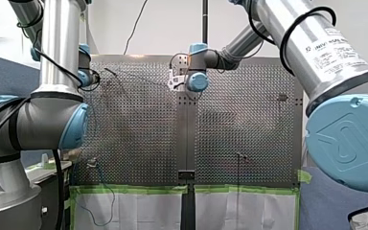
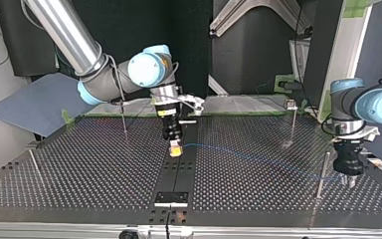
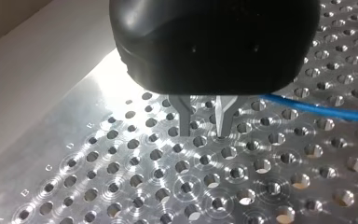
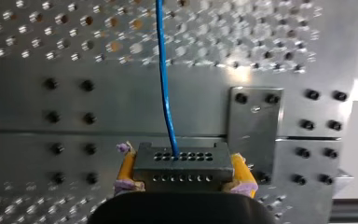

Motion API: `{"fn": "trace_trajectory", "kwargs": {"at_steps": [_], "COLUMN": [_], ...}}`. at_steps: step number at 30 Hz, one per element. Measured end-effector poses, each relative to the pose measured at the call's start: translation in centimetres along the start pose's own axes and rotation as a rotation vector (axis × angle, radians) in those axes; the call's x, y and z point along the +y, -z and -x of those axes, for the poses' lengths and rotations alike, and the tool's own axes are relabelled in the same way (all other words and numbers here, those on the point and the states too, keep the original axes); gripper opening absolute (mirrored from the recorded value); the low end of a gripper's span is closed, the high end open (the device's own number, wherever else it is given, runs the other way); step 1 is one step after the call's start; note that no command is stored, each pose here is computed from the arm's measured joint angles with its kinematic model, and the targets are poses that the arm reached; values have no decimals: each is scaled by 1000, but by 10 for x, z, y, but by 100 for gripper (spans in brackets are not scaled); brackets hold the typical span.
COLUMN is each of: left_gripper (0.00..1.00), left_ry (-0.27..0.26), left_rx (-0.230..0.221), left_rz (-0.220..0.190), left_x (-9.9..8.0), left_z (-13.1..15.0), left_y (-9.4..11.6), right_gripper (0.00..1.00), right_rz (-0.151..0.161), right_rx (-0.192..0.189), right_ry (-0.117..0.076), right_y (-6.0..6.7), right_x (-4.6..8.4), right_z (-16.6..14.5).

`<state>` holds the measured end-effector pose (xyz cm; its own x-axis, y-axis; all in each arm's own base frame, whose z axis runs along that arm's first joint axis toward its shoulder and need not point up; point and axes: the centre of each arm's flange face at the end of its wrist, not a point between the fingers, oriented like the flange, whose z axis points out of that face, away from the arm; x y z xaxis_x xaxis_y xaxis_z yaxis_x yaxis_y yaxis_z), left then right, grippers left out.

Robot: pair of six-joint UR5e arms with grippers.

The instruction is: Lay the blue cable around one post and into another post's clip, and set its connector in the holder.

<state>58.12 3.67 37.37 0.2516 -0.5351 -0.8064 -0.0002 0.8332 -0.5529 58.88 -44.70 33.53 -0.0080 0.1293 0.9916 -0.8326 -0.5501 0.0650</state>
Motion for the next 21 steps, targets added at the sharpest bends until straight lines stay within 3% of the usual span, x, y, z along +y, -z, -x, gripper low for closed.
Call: {"fn": "trace_trajectory", "kwargs": {"at_steps": [4, 9, 11, 16, 21], "left_gripper": [38, 41, 49, 49, 42], "left_ry": [2, 4, 4, 5, 7], "left_rx": [3, 1, 1, 2, 10], "left_rz": [2, 12, 14, 13, 5], "left_x": [-1, 0, 0, -2, -5], "left_z": [-1, -1, -2, -3, -6], "left_y": [1, 1, 1, 1, 2], "right_gripper": [33, 33, 33, 33, 33], "right_rz": [18, 28, 31, 44, 59], "right_rx": [-37, -48, -50, -65, -75], "right_ry": [6, -8, -13, -18, -25], "right_y": [4, 9, 11, 19, 26], "right_x": [3, 6, 8, 13, 20], "right_z": [13, 29, 36, 55, 73]}}
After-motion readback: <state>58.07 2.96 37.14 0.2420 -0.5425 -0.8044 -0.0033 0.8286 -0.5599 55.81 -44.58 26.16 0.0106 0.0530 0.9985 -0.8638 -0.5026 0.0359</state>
